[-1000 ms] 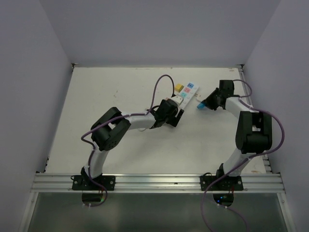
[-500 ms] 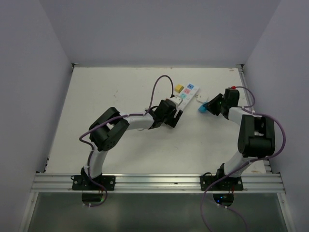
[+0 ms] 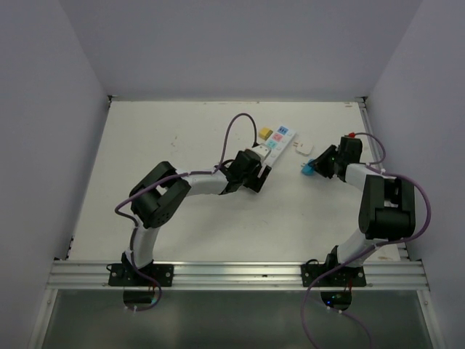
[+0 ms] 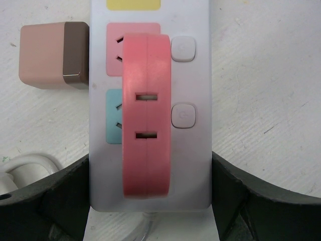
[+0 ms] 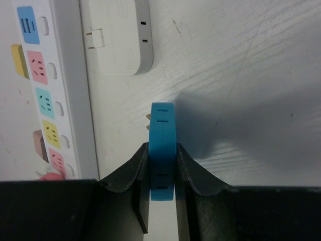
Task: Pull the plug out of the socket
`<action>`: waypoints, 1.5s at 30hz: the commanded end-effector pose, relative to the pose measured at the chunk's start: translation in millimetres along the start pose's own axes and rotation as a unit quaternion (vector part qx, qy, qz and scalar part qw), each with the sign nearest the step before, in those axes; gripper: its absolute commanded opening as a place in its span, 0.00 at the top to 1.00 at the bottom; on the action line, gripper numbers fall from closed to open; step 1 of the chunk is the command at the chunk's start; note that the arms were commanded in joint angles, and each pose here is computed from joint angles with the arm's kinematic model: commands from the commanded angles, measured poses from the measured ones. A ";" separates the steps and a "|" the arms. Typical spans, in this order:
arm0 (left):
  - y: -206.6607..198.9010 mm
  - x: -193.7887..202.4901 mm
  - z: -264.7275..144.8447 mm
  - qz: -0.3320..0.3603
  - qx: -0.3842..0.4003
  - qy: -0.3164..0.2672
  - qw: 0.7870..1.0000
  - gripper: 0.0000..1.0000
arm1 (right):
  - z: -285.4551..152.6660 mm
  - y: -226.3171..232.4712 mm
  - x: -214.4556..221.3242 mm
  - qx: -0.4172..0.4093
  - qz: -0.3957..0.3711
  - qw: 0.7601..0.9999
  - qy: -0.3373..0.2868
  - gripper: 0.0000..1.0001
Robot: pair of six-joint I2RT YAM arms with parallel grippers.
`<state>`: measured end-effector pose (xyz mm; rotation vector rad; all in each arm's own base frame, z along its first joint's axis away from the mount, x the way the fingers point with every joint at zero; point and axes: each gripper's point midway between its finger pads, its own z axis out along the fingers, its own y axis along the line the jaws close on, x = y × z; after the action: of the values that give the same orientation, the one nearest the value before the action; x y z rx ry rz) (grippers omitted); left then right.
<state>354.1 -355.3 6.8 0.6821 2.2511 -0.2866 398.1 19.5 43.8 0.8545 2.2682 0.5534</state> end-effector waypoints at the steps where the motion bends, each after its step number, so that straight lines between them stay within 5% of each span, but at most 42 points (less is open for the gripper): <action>1: 45.5 189.6 -35.3 0.021 -0.053 0.305 0.951 1.00 | 2.6 -31.0 27.3 0.052 0.005 0.998 0.047 1.00; 4: 46.4 189.6 -36.2 0.020 -0.054 0.304 0.951 1.00 | 5.0 -29.2 32.3 0.040 0.008 0.998 0.055 0.97; 12: 48.6 187.3 -38.4 0.019 -0.057 0.300 0.952 1.00 | 6.3 -19.8 24.8 0.028 0.003 0.998 0.055 0.39; 20: 49.2 185.8 -41.7 0.018 -0.055 0.295 0.954 1.00 | -4.3 -24.9 19.1 0.052 -0.014 0.997 0.050 0.16; 34: 48.0 175.0 -48.7 0.010 -0.049 0.268 0.962 1.00 | -57.2 21.9 -13.7 0.029 -0.075 0.997 -0.017 0.07; 43: 37.9 178.0 -60.0 0.000 -0.014 0.265 0.964 0.81 | -45.4 78.4 22.1 0.007 -0.153 0.988 0.011 0.07; 45: 37.3 178.8 -60.4 -0.002 -0.014 0.266 0.964 0.70 | -39.1 86.4 31.6 0.002 -0.158 0.987 0.019 0.07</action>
<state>331.7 -312.7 7.5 0.6603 2.2933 -0.2703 379.4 84.5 102.6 0.5154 2.3835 0.4471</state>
